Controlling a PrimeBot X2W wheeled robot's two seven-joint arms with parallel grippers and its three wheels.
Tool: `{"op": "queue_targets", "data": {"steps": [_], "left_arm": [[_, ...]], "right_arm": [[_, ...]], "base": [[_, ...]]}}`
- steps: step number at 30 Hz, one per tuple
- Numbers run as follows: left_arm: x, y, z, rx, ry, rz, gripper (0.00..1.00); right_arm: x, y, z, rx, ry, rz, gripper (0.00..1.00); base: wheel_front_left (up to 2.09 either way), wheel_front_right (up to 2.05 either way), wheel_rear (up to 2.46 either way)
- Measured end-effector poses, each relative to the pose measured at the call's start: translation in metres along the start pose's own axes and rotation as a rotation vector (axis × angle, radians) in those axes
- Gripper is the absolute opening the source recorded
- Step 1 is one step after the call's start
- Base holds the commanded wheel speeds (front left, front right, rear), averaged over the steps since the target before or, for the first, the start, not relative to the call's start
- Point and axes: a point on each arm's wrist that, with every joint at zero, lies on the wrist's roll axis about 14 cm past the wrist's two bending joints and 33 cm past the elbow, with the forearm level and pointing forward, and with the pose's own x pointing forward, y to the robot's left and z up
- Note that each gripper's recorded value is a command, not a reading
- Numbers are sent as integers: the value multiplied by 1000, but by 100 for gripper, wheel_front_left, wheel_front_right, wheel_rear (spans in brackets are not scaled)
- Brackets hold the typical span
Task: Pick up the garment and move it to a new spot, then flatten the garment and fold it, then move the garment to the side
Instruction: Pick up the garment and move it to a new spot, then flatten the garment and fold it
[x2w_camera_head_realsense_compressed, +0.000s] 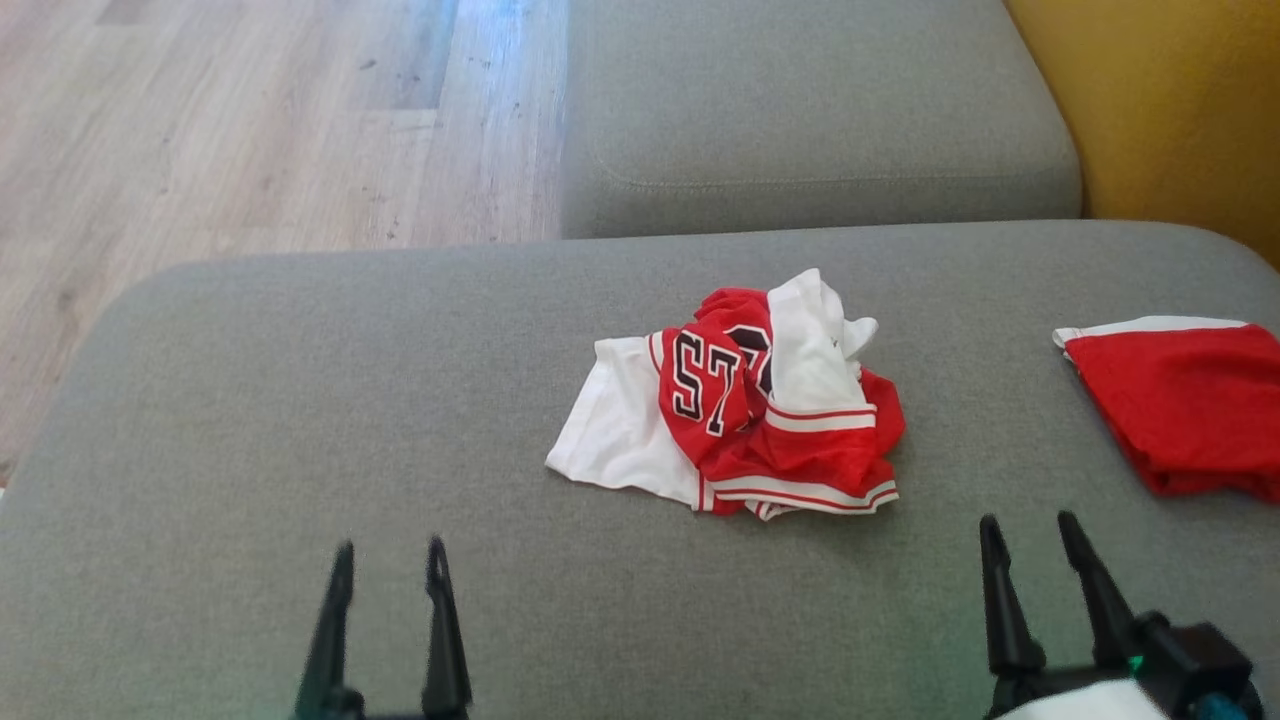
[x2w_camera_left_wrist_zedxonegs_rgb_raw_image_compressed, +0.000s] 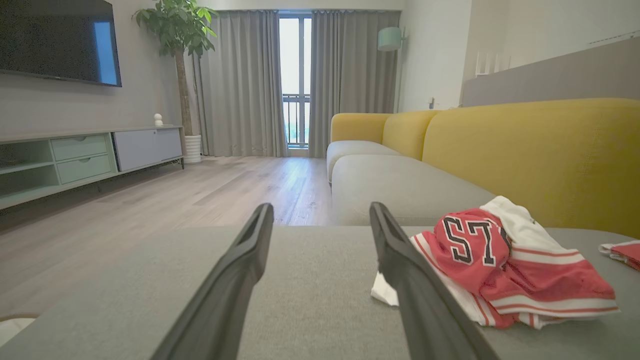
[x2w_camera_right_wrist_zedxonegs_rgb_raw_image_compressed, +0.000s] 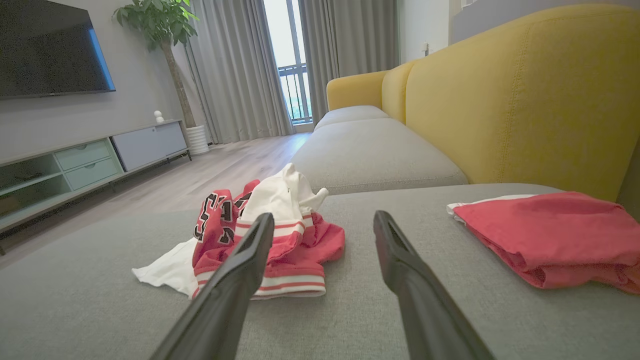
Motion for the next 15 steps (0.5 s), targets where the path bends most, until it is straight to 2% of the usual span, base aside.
{"op": "queue_targets", "data": {"steps": [5, 15], "left_arm": [[-18, -6, -11, 9, 40, -31, 100], [-18, -8, -8, 19, 28, -46, 100]], "right_arm": [[-12, 5, -10, -4, 29, 5, 100], [-16, 4, -9, -3, 27, 1, 100]], "base": [[0, 0, 0], [0, 0, 0]]}}
